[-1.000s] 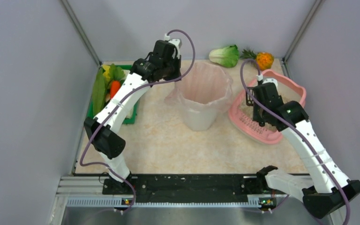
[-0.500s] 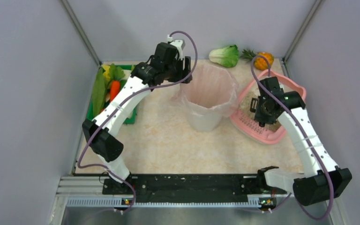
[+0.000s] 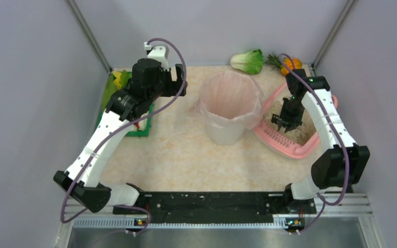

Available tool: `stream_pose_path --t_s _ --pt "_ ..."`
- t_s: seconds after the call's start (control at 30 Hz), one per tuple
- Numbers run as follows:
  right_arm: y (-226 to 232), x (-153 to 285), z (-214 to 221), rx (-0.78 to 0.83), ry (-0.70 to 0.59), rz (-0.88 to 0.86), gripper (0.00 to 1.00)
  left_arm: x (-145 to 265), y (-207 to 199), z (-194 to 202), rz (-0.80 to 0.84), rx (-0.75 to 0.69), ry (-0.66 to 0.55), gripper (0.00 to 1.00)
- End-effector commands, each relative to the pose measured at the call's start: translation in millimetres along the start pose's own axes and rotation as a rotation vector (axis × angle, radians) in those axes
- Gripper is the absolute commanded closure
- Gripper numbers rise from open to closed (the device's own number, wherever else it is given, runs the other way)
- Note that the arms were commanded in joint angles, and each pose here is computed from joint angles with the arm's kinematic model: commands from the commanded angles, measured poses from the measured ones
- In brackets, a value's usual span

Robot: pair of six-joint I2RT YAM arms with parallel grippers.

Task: Clean the litter box

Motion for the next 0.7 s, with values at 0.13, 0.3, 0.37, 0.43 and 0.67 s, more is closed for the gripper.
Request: stream_pose_path --t_s 0.13,0.3,0.37,0.43,0.67 --pt "1.6 15.4 0.5 -0.002 0.067 -0.047 1.00 20.5 31.0 7.6 -0.174 -0.020 -0.078 0.03" --pt "5.8 3.1 -0.8 0.005 0.122 -0.070 1.00 26.6 37.1 7.9 -0.206 -0.033 -0.094 0.02" --pt "4.4 -2.4 -4.7 -0.005 0.126 -0.080 1.00 28.0 38.3 9.1 -0.209 -0.034 -0.095 0.01" --pt "1.4 -9.6 -8.9 -0.027 0.135 -0.114 1.00 28.5 39.6 11.1 -0.212 -0.036 -0.092 0.01" --pt "-5.2 -33.1 -22.5 -0.077 0.196 -0.173 1.00 29.6 42.3 14.0 -0.220 -0.036 -0.093 0.01"
Point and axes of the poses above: each gripper's point midway between its finger pads, its own x axis back along the fingers, its own y axis along the line the jaws close on, z = x × y, the point moved 7 cm from there along x, back along the fingers, and after that the axes turned 11 degrees about x, right-handed, at the moved point
